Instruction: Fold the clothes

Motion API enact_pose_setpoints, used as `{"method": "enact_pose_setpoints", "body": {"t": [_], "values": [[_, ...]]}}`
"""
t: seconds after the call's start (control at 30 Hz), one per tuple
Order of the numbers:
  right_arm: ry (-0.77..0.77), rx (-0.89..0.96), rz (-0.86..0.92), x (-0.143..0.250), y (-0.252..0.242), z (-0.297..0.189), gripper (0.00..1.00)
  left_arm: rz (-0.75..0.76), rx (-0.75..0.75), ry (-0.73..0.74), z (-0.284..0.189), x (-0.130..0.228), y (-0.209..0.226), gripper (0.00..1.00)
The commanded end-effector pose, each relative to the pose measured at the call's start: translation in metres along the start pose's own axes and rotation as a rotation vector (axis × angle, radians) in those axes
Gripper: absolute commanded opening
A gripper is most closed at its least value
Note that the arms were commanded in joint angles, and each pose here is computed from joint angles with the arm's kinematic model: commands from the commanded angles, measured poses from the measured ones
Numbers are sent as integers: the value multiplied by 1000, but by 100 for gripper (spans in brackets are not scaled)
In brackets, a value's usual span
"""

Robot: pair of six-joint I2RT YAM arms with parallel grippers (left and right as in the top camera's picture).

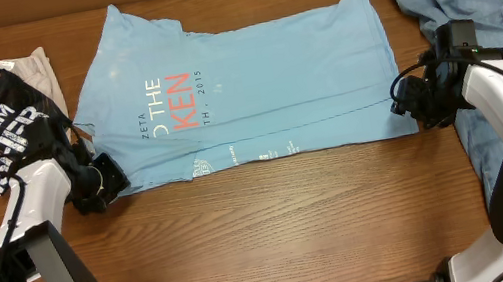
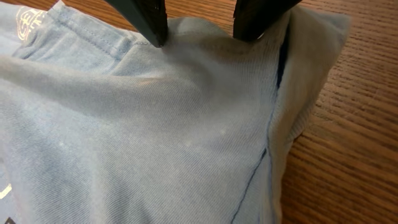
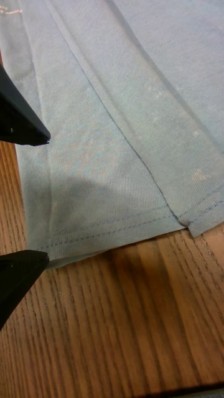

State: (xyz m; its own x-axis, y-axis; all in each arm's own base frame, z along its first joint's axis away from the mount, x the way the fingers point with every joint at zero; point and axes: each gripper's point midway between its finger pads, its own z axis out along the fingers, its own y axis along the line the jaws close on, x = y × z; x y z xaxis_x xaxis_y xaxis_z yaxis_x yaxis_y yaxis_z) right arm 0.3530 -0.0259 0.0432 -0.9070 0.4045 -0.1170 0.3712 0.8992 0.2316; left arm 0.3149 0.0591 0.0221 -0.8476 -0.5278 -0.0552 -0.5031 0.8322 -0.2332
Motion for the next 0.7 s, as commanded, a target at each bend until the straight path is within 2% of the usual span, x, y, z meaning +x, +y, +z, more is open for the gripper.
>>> {"method": "enact_pose_setpoints", "body": {"t": [0.0,0.07,0.13,0.3,0.53,0.67], "values": [[2,-9,1,0,2,1,58,10,22,-2,3,-1,-6,34],[2,-9,1,0,2,1,58,13,30,-15,3,-4,-7,17],[2,-9,1,0,2,1,58,15,37,-23,3,-6,-9,5],[2,-9,1,0,2,1,58,62,181,-24,0,-8,-34,4],[2,-9,1,0,2,1,58,236,668,-103,-38,-24,-116,4],[0,-10,1,0,2,1,58,290,731,-129,-45,-25,-139,4]]}}
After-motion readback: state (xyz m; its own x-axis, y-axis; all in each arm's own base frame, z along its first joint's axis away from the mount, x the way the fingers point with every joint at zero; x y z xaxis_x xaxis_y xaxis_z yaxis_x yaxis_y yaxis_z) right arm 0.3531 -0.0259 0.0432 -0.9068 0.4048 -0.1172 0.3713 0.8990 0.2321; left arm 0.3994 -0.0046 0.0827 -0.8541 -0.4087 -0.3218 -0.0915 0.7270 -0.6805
